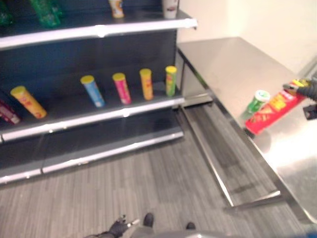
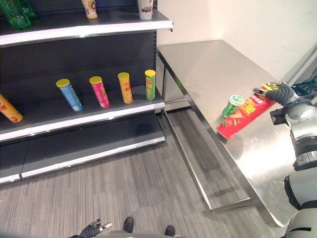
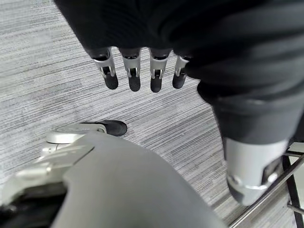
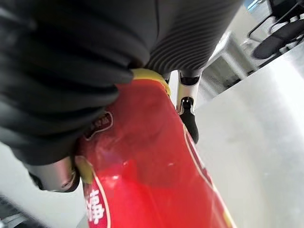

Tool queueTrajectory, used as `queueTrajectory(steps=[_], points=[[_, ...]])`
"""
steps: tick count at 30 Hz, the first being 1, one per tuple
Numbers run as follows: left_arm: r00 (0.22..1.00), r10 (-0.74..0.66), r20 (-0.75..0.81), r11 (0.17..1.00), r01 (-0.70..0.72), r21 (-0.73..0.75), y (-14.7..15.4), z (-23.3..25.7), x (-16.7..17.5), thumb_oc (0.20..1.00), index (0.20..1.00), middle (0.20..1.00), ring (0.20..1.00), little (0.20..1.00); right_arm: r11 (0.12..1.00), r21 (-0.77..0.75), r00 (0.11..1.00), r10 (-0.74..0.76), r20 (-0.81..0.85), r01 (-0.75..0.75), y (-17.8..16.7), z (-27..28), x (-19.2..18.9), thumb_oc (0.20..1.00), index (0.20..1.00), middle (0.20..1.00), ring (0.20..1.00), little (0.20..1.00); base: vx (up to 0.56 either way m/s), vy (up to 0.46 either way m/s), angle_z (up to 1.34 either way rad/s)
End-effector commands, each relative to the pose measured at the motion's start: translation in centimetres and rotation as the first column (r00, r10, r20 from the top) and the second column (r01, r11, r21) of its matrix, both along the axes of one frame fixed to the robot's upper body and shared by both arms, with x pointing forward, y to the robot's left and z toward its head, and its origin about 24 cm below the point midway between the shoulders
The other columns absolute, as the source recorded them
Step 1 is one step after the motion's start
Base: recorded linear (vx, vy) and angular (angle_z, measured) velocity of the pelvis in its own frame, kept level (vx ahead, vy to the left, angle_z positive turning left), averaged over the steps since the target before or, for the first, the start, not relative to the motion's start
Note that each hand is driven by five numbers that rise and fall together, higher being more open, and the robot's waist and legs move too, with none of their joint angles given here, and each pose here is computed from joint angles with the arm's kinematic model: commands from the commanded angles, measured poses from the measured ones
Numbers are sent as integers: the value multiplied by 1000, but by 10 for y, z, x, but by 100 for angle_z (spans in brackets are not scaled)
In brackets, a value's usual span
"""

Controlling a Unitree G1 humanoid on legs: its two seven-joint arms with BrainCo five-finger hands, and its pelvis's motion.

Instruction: Put the goods on the table back onto the shelves and tidy them up.

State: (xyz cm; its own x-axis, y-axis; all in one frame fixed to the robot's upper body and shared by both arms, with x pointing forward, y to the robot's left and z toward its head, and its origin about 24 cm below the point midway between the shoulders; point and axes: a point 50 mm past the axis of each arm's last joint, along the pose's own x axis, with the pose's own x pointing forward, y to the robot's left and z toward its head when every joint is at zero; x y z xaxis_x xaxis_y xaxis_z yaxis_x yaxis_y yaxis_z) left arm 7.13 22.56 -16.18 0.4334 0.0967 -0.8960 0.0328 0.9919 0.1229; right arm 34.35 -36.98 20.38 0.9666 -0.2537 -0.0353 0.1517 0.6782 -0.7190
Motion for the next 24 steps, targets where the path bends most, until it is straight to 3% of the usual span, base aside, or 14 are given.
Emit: queueTrajectory(steps=[1,7,10,18,19,24], points=[[996,70,58,997,-72,31,15,6,15,1000,1000,1000,1000,1000,978,-53,921,207,329,-201,37,64,-5,200,200,200,200,200,-17,3,-9],[992,95,82,995,-98,32,14,7,18,1000,1000,1000,1000,1000,941,-169,782,337,525,-292,53,89,-48,200,200,200,200,200,0,-5,-6],[992,74,107,996,-78,34,11,8,21,1000,1000,1000,1000,1000,877,-293,589,474,655,-380,82,113,-83,200,200,200,200,200,-5,-45,5],[990,46,134,998,-51,33,10,11,27,1000,1000,1000,1000,1000,696,-489,444,715,541,-525,150,105,-89,200,200,200,200,200,-27,-48,11],[990,53,130,998,-58,38,11,11,24,1000,1000,1000,1000,1000,570,-546,375,820,433,-614,185,91,-88,200,200,200,200,200,-53,-96,26],[990,74,120,996,-79,38,12,10,17,1000,1000,1000,1000,1000,448,-567,293,891,346,-691,218,85,-81,200,200,200,200,200,-84,-60,33]])
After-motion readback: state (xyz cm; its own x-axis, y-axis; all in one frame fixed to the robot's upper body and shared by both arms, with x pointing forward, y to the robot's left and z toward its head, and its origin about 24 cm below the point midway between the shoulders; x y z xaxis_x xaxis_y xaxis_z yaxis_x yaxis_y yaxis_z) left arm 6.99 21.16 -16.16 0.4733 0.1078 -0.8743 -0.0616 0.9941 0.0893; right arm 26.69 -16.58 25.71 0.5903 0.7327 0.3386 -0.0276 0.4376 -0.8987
